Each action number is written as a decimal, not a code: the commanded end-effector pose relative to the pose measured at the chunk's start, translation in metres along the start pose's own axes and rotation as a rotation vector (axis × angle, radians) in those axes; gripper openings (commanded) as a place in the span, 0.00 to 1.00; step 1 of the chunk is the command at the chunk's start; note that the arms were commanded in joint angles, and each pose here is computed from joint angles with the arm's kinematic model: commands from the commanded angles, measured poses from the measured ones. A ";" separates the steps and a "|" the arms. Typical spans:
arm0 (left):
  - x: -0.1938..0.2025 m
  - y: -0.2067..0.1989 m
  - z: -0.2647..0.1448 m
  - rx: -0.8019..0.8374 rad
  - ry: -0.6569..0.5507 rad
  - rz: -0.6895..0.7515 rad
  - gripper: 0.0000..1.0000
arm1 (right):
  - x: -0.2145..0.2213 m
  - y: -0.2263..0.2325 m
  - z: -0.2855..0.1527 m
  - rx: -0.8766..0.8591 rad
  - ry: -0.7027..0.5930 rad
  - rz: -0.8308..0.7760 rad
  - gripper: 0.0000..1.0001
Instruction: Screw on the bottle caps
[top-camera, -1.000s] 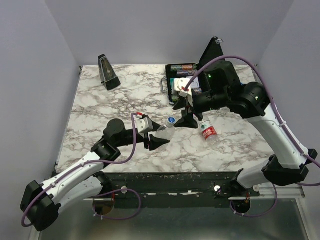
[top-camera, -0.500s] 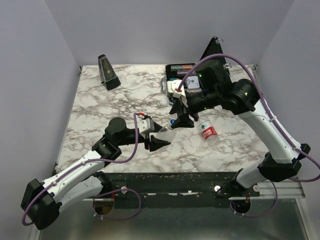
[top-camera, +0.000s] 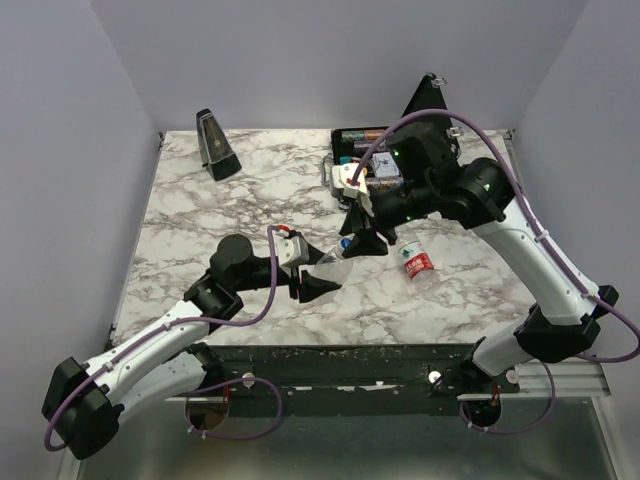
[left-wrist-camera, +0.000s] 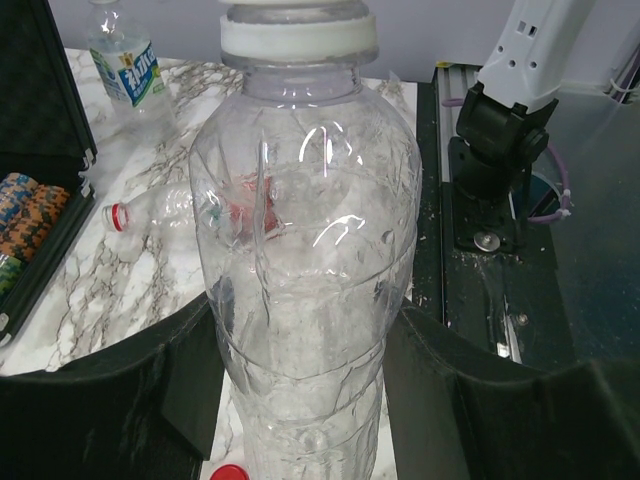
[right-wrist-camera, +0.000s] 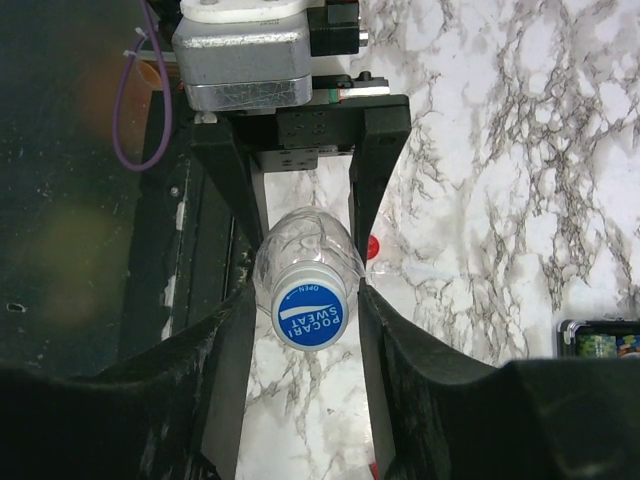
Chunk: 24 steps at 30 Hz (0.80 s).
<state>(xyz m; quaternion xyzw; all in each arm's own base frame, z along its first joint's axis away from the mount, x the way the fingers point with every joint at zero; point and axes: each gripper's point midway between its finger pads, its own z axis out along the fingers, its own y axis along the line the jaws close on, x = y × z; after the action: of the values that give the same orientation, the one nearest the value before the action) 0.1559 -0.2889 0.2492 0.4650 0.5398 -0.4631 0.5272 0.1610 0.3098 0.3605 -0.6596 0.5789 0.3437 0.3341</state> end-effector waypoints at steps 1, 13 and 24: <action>-0.016 0.005 0.002 -0.010 -0.027 0.041 0.11 | 0.012 0.003 0.007 -0.023 0.042 0.046 0.50; -0.010 0.061 -0.008 -0.333 0.000 0.040 0.08 | 0.029 -0.012 0.023 0.048 0.101 0.231 0.25; -0.024 0.144 -0.057 -0.923 0.053 0.224 0.07 | 0.047 -0.070 0.046 0.469 0.063 0.911 0.08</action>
<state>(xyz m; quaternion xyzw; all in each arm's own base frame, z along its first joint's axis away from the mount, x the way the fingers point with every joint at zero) 0.2357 -0.2553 0.2131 0.3760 0.6592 -0.2560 0.5988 0.2341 0.3313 0.3195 -0.4509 0.7790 0.2929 0.3226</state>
